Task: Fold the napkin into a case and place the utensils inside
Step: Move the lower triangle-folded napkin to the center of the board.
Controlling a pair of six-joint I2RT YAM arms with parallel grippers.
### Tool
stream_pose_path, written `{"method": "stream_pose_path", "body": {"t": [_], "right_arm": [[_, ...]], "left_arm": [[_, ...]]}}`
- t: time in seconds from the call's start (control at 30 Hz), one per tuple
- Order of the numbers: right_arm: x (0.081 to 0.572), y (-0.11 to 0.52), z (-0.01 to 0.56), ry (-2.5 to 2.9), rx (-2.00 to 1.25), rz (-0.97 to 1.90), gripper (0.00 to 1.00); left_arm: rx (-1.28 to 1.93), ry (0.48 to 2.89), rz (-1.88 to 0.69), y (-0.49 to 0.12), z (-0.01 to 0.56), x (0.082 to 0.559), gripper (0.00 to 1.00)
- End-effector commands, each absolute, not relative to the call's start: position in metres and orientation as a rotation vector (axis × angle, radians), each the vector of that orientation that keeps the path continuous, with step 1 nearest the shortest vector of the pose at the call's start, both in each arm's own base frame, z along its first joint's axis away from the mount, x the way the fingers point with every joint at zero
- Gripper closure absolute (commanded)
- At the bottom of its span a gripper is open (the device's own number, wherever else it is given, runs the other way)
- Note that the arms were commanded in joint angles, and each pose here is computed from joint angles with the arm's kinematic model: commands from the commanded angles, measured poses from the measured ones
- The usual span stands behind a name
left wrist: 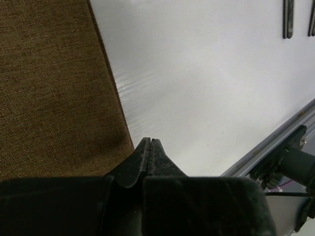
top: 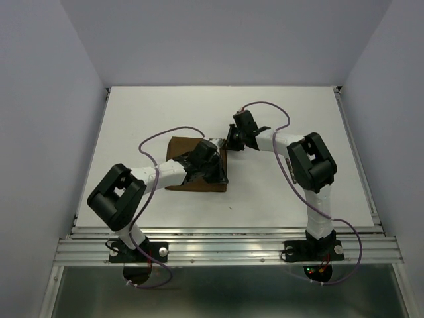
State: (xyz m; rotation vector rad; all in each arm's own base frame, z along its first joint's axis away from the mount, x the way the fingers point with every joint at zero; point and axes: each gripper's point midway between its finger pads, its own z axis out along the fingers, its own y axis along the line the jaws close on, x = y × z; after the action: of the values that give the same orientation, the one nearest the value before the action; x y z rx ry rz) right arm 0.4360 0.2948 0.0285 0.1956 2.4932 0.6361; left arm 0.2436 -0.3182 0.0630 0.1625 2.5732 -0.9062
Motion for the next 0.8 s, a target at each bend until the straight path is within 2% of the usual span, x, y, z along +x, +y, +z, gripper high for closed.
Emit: {"method": "stream_pose_path", "body": {"t": [0.0, 0.33, 0.77], "right_arm": [[0.432, 0.284, 0.025, 2.502, 0.184, 0.585, 0.83], [0.432, 0.273, 0.024, 2.504, 0.203, 0.570, 0.85], [0.394, 0.225, 0.032, 2.510, 0.190, 0.524, 0.86]], "left_arm": [[0.170, 2.623, -0.819, -0.308, 0.044, 0.241, 1.00], [0.185, 2.699, -0.811, -0.311, 0.008, 0.234, 1.00], [0.333, 2.711, -0.930, -0.348, 0.019, 0.204, 1.00]]}}
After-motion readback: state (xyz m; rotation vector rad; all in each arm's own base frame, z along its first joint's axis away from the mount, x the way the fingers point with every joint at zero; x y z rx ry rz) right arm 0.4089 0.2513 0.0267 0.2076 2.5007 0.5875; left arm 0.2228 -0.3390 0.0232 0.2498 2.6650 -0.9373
